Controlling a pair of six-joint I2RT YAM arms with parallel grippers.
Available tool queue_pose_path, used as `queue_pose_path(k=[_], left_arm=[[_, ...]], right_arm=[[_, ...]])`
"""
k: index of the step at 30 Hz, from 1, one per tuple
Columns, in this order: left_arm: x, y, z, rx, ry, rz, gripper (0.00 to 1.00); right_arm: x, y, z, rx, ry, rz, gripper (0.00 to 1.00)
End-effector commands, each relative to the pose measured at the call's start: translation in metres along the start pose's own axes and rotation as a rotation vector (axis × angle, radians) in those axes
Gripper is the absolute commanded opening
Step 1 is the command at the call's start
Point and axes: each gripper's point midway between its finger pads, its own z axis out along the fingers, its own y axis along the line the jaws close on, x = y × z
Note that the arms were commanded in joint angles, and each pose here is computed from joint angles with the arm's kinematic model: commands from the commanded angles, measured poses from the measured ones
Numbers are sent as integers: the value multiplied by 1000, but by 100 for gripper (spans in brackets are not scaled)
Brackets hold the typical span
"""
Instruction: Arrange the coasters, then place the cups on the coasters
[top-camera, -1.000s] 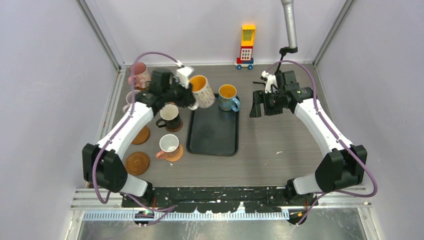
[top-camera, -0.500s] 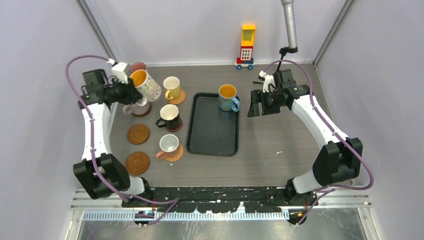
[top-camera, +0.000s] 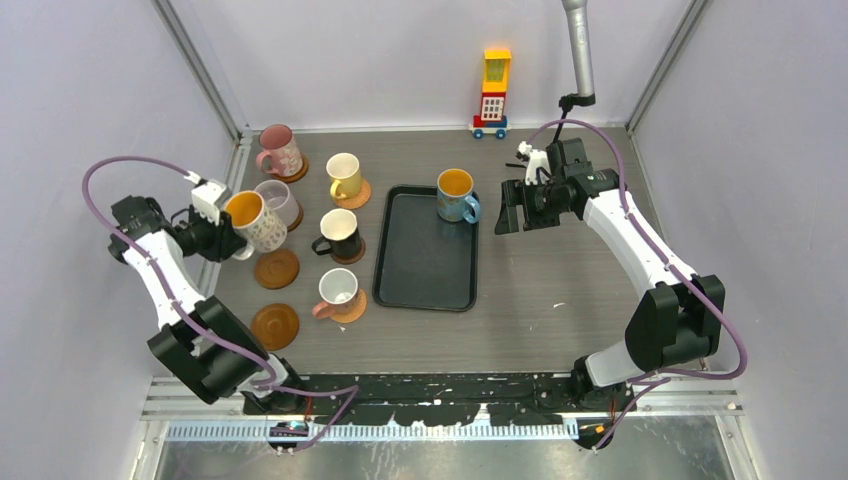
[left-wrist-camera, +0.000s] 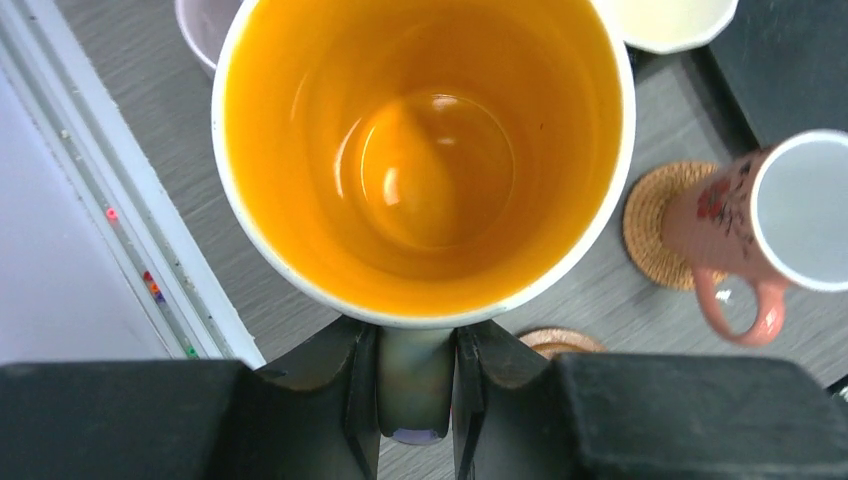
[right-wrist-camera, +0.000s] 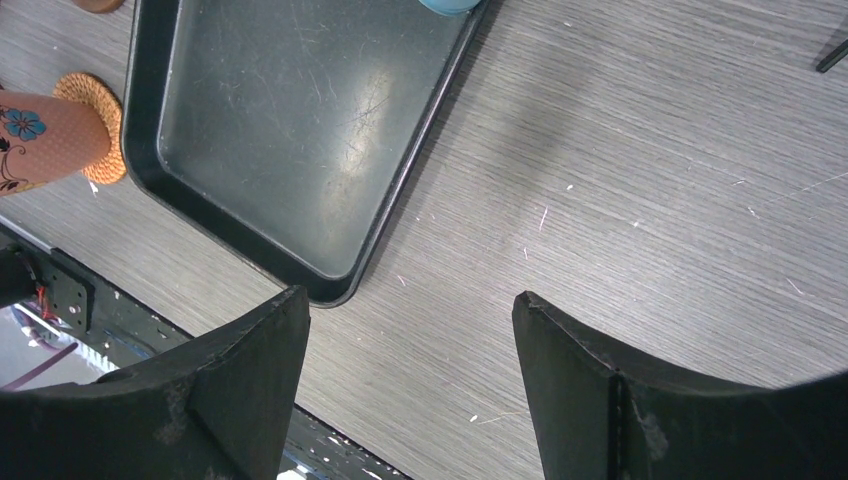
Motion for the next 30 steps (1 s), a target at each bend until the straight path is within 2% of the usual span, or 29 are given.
queue_pose_path(k=[1, 15, 30], left_arm=[[-6, -5, 1, 67, -106, 252, 0], [54, 3, 28, 167, -3, 289, 0], [85, 16, 45, 201, 56, 254, 0]], right_arm=[[-13, 5, -9, -13, -40, -27, 79], [-10, 1, -4, 0, -27, -29, 79], [-7, -2, -3, 13, -5, -24, 79]])
